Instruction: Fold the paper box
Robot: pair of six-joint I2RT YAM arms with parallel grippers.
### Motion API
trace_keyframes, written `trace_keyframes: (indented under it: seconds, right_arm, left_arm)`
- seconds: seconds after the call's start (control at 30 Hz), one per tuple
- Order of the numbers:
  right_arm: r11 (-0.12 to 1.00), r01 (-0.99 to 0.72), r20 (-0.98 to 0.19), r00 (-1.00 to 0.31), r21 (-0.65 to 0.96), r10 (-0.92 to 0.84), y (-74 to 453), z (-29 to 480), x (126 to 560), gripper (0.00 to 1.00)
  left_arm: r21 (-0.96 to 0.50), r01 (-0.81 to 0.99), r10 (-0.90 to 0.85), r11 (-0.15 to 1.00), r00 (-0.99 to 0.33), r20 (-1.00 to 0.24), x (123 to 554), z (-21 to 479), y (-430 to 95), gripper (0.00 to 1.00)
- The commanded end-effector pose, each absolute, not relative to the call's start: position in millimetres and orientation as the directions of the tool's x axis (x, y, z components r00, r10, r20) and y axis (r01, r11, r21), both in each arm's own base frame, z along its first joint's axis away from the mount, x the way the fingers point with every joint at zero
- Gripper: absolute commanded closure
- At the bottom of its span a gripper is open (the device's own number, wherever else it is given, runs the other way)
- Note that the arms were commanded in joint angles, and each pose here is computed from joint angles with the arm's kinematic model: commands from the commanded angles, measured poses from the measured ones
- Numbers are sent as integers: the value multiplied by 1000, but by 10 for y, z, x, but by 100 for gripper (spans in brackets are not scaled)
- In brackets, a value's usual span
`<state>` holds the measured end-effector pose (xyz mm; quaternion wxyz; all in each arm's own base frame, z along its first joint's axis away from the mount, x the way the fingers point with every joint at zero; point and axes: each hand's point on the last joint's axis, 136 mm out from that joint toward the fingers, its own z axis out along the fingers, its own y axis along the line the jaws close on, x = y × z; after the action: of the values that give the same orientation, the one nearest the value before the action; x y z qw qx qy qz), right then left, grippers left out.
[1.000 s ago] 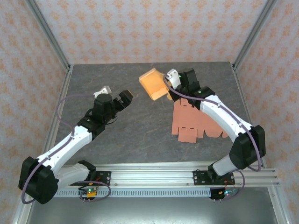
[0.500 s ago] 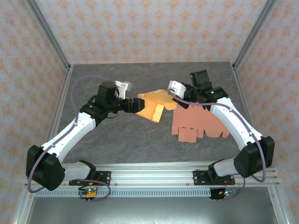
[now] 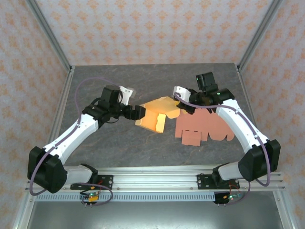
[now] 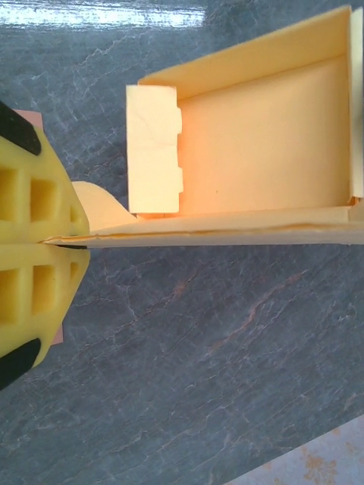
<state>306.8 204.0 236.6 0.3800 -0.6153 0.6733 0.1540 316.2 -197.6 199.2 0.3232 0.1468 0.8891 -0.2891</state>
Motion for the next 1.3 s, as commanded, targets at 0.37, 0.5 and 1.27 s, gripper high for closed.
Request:
trace_keyframes:
  seconds: [0.37,0.5,1.27]
  right_arm:
    - [162,-943,-753,121,-291,-647,2131,2651,3026,100]
    - [233,-937,-785,64,-259,-617,2138,2685,3107,66]
    - [723,-402,-772,-569,562,283,1875,2206,3369,47]
  left_arm:
    - [-563,487,33,667,-775,-631,3203,2061,-2242,62]
    - [-574,451,-10,683,-781,-625,3280,2056,-2215,69]
    - [-728,104,-398,677,-781,-482,3998,1978,-2140,70]
